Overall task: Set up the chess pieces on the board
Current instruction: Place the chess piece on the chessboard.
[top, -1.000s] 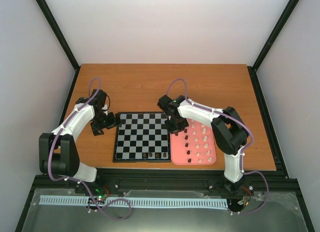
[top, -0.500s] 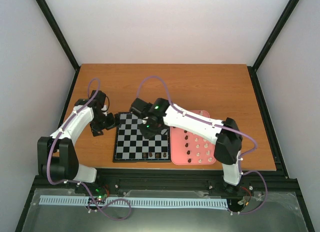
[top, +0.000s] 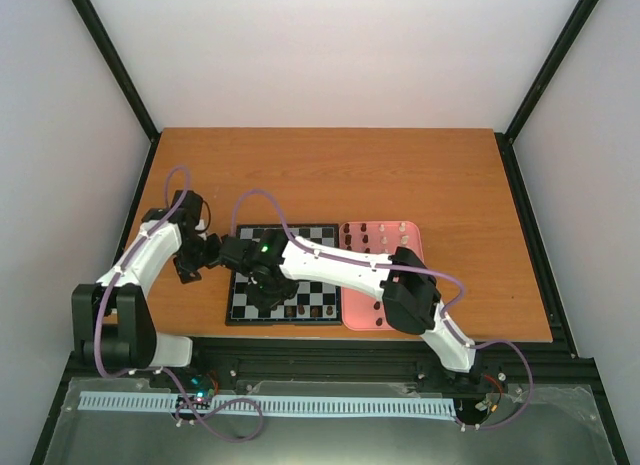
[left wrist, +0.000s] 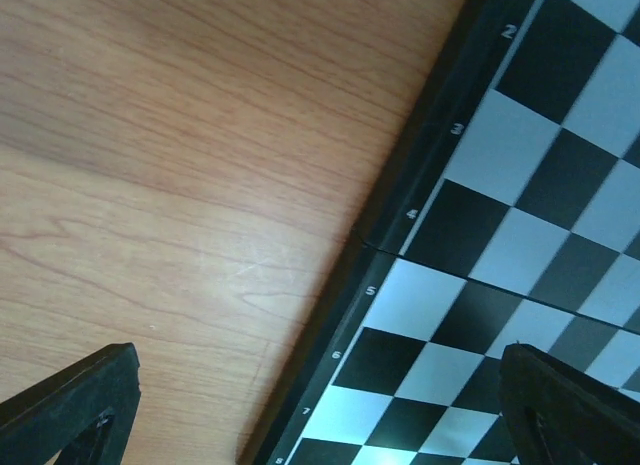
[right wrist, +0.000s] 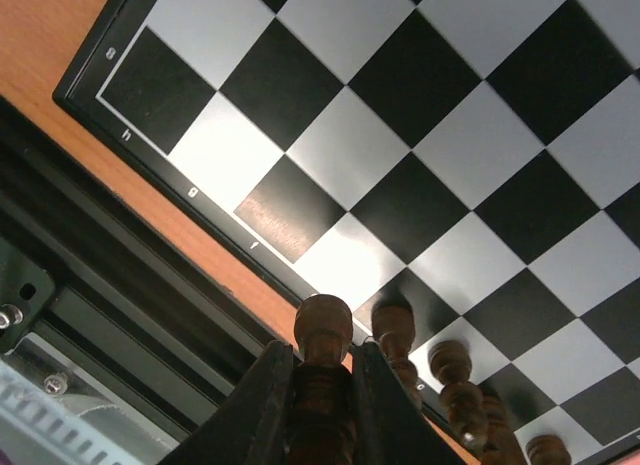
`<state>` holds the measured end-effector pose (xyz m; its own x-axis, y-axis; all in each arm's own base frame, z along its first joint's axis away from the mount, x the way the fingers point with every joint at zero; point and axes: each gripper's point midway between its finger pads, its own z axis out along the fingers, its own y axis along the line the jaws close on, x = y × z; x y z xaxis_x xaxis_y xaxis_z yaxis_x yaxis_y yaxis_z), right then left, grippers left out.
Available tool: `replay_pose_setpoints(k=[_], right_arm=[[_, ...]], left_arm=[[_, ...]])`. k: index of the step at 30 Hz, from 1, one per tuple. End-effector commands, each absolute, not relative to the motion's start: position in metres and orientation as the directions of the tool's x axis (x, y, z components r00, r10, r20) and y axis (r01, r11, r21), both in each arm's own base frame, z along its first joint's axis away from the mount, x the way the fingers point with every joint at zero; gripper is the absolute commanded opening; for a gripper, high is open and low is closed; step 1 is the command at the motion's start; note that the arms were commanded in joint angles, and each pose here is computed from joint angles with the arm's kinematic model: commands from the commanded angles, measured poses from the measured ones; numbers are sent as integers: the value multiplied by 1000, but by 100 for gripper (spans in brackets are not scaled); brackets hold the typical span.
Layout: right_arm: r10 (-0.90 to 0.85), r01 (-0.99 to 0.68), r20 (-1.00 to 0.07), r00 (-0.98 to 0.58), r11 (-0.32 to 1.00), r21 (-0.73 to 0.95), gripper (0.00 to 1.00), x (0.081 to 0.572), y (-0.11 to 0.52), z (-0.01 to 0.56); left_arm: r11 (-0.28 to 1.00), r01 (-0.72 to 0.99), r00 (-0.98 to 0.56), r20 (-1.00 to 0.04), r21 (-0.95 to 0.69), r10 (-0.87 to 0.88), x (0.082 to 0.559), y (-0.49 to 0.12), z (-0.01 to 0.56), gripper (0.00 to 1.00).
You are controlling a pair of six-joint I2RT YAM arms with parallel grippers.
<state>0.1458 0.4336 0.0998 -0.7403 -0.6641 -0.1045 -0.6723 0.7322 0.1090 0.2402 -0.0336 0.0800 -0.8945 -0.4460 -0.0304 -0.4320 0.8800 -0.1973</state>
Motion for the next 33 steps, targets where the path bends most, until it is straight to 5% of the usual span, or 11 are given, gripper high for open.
replay_pose_setpoints(k=[1, 33], right_arm=[[-672, -675, -71, -737, 729, 113, 4, 135, 434, 100], [-700, -700, -32, -713, 711, 66, 6, 140, 431, 52]], left_arm=[[845, -490, -860, -43, -216, -509, 243, -22, 80, 100], [772, -579, -797, -22, -262, -604, 243, -6, 77, 100]])
